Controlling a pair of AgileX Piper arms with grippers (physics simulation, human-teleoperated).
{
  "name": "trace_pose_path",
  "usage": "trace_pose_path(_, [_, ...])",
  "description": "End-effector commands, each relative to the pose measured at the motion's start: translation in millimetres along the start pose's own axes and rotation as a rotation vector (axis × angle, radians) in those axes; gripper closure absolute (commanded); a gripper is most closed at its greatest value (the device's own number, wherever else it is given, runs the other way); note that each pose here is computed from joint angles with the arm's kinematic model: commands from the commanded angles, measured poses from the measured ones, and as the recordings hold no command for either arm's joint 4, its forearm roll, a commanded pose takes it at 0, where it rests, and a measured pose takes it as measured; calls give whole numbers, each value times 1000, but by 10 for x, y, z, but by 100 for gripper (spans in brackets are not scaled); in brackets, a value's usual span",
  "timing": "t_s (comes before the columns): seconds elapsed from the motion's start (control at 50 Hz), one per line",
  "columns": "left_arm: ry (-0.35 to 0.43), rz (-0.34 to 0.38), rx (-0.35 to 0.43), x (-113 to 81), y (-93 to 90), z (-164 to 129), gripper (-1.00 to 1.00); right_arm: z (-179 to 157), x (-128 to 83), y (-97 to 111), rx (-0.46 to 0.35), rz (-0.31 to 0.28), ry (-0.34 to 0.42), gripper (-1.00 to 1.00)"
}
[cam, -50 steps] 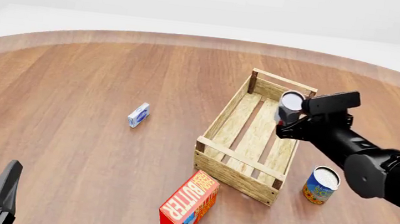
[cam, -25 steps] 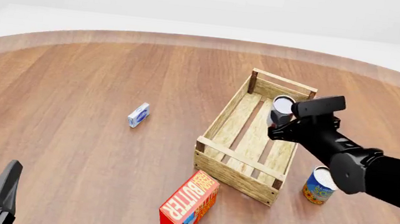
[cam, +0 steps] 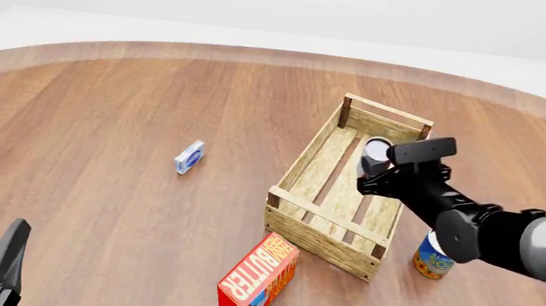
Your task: Pick up the tomato sauce, and put it in the wooden tray.
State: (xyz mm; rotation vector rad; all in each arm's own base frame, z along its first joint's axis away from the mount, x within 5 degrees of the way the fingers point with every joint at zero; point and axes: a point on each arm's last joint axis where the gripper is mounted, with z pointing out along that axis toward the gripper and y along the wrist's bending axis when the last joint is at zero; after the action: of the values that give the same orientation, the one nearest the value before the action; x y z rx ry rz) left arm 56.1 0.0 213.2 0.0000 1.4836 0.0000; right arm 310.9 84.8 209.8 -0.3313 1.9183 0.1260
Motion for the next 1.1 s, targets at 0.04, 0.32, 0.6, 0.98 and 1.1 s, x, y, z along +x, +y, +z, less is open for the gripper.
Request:
trace_pose_path(0.04, [0, 0, 0, 0, 0, 0, -100, 87, 16, 5, -1, 16, -1, 100])
trace_pose_path(0.32, [0, 0, 0, 0, 0, 0, -100, 153, 70, -7, 3, 16, 8, 100])
trace_pose_path(0.6, [0, 0, 0, 0, 0, 0, -100, 202, 124, -3, 2, 23, 13, 100])
trace_pose_path(0.98, [0, 0, 0, 0, 0, 0, -100, 292, 191, -4, 3, 28, 24, 100])
trace_pose_path(1.1, [0, 0, 0, 0, 0, 0, -100, 325, 214, 16, -2, 30, 27, 100])
